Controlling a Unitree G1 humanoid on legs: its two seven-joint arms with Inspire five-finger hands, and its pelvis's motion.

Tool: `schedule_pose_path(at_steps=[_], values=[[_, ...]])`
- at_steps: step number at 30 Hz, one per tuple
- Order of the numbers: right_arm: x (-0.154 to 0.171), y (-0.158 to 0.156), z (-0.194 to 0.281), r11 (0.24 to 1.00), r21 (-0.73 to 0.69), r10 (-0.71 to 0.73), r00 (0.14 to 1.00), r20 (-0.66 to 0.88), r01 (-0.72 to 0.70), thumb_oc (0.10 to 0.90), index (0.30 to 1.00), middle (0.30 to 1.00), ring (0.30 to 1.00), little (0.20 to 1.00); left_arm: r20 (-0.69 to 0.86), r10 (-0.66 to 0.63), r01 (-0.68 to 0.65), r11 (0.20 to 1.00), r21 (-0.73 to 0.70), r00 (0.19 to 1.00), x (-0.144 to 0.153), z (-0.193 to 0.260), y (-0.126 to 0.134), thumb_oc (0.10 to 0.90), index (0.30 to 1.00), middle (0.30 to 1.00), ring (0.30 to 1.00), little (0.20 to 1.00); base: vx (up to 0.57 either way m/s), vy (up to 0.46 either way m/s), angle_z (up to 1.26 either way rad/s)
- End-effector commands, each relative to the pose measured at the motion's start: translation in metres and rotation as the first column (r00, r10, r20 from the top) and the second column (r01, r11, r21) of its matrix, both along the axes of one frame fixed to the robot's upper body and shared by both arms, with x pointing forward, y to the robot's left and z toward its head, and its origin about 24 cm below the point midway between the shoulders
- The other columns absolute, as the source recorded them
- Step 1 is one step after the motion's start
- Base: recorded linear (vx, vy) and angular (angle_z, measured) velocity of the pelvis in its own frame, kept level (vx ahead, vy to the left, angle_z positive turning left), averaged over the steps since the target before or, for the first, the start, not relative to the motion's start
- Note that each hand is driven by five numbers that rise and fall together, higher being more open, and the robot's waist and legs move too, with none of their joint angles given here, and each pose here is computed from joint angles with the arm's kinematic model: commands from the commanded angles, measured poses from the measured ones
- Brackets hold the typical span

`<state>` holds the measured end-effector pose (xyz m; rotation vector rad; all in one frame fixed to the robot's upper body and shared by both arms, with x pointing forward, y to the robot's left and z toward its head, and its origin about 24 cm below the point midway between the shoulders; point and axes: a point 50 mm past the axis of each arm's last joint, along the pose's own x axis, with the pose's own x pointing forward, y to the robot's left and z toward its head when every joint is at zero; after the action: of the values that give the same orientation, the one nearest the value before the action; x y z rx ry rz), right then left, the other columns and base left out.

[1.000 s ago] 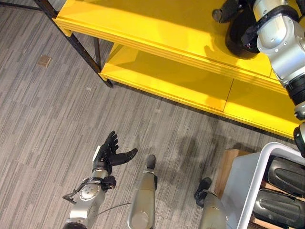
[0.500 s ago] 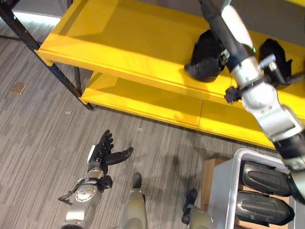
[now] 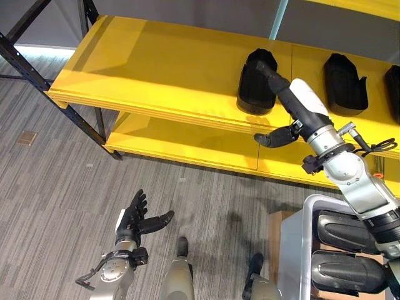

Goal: Move parts from the plastic box to the shelf.

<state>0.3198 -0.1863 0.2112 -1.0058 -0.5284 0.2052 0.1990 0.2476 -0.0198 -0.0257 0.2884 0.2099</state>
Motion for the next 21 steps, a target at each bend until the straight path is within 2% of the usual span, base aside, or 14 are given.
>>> schedule_pose_path(at_steps=[1,7,12,21], values=[[-0.006,0.002,0.052,0.997,-0.078,0.032,0.978,0.208,-0.016,0.9,1.0,1.0,1.0,1.0,0.147,-0.056,0.047,0.997,0.065,0.988,0.014,0.028,-0.003,0.9,1.0,1.0,1.0,1.0,0.0,0.0,0.0],[0.001,-0.003,0.047,0.988,-0.152,0.006,0.989,0.145,0.016,0.9,1.0,1.0,1.0,1.0,0.144,-0.059,0.048,0.996,0.074,0.988,0.014,0.029,-0.002,0.9,1.0,1.0,1.0,1.0,0.0,-0.001,0.01],[0.01,-0.004,0.048,0.96,-0.276,-0.019,0.994,0.108,0.049,0.9,1.0,1.0,1.0,1.0,0.147,-0.068,0.055,0.994,0.09,0.987,0.015,0.031,0.0,0.9,1.0,1.0,1.0,1.0,0.0,0.0,0.0],[0.027,-0.004,0.06,0.944,-0.312,-0.072,0.991,0.11,0.103,0.9,1.0,1.0,1.0,1.0,0.16,-0.064,0.05,0.994,0.093,0.985,0.018,0.035,0.003,0.9,1.0,1.0,1.0,1.0,0.0,0.0,0.0]])
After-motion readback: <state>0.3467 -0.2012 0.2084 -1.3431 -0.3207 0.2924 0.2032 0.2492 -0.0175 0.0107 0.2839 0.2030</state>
